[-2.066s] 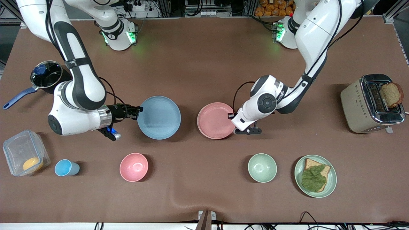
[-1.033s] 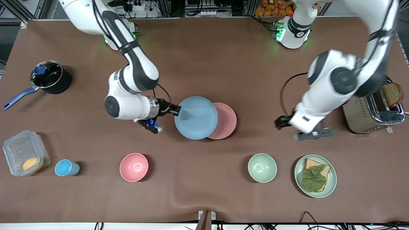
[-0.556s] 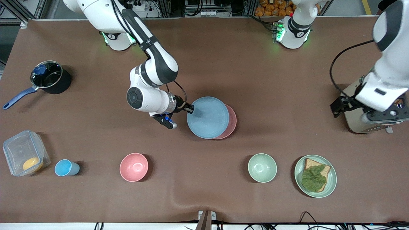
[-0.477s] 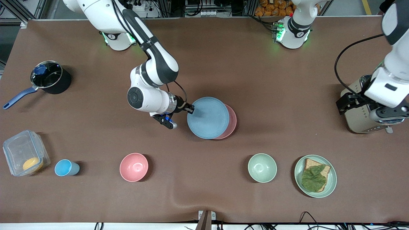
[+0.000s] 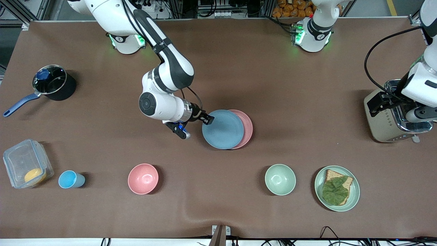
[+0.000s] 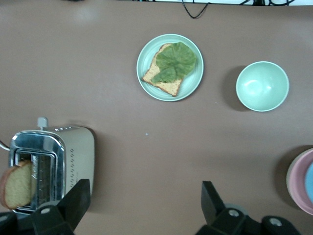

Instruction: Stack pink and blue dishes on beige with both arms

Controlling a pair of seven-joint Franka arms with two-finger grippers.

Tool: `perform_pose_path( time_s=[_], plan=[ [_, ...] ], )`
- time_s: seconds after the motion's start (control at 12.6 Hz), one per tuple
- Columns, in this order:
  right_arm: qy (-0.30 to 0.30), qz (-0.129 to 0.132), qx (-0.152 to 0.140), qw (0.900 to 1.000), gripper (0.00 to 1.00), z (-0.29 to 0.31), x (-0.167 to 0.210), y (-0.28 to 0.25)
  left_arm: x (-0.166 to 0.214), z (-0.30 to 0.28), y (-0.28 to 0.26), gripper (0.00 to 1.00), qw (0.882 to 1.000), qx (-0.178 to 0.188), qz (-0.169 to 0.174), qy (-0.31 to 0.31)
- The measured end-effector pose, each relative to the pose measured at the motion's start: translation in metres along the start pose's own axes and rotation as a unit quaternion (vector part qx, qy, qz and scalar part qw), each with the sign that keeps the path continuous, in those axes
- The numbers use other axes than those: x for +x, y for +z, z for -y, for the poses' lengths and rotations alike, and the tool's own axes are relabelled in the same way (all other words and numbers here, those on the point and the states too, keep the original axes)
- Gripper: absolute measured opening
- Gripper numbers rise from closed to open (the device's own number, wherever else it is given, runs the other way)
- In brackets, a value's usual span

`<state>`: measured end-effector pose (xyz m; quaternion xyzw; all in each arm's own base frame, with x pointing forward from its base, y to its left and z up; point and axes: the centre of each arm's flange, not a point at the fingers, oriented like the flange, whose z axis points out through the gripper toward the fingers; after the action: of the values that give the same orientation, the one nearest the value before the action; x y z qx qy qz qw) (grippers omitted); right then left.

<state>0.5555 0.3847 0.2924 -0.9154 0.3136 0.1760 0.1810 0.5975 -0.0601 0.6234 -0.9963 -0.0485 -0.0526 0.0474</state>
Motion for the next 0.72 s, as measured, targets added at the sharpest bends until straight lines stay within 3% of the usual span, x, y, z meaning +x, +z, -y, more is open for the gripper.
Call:
perform_pose_path(
  time_s=[0.24,0.4,0.56,0.72],
  plan=[
    [-0.049,-0.005,-0.058,0.997,1.0,-0.033,0.057,-0.051,-0.012,0.01,-0.01,1.0,1.0,0.003,0.021,0.011],
    [-0.093,0.01,-0.063,0.994,1.0,-0.074,0.111,-0.099,-0.023,0.004,-0.02,1.0,0.999,0.006,0.03,0.017],
    [-0.136,-0.001,-0.086,0.987,1.0,-0.112,0.152,-0.131,-0.03,0.001,-0.024,1.0,0.999,0.003,0.033,0.019],
    [-0.176,-0.017,-0.116,0.977,1.0,-0.129,0.17,-0.143,-0.033,0.002,-0.028,1.0,0.999,-0.001,0.031,0.018]
  ],
)
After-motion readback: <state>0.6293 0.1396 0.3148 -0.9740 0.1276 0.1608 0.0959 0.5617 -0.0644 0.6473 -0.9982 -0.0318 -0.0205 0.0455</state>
